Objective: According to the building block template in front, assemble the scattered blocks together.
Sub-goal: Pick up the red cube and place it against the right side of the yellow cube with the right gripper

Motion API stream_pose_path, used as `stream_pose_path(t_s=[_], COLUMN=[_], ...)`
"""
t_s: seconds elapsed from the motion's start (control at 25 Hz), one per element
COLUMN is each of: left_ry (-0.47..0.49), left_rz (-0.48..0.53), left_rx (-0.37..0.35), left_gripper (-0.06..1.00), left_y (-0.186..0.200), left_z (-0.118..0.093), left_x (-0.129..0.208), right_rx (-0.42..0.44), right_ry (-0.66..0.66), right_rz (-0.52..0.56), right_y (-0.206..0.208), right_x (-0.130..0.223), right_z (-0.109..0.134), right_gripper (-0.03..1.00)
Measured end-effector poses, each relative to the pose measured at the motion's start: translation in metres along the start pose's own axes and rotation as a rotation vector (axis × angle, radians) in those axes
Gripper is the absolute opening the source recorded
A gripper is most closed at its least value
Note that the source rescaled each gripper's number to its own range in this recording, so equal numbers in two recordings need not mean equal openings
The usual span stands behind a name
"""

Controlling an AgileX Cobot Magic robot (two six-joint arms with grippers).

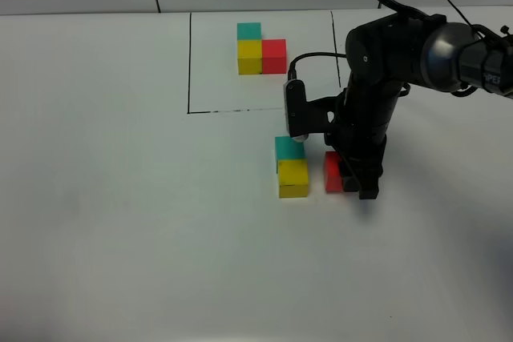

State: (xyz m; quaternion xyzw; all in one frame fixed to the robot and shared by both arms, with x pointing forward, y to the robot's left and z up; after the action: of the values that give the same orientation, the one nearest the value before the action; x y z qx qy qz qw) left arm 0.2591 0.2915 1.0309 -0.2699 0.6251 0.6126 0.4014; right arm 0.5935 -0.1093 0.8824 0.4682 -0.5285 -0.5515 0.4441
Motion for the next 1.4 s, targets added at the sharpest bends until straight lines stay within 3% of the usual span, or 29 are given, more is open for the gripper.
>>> stream_pose_path(t_s=[0.88,1.4], left_ry=[0.0,0.0], left_rz=[0.0,0.0], left_rx=[0.0,0.0], left_gripper=[0.96,0.96], left_y=[0.0,0.0], left_z=[0.0,0.0], left_x=[0.0,0.0], right_rx=[-0.037,-0.012], right_ry=[-0.025,-0.003], right_rz=[0.036,0.019], right_y=[-0.023,-0.024], right_x=[-0.007,-0.016], right_z=[-0.002,0.001], right_gripper=[0.05,0.05])
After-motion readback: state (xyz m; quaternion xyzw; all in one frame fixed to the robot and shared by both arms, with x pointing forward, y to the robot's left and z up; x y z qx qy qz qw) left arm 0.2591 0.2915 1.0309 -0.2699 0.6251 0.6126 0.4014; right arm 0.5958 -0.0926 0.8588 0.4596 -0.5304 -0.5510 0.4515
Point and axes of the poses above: a point on each arm's last joint axis where the gripper is mounted, y pointing back along that axis away from the gripper, z along the wrist's bending axis when the last joint is at zero, x = y × z, the point moved 3 cm from there along -y, pointing out along that axis toward the gripper, and after that the axes turned 9 degrees about -y, right-handed, at the moved point
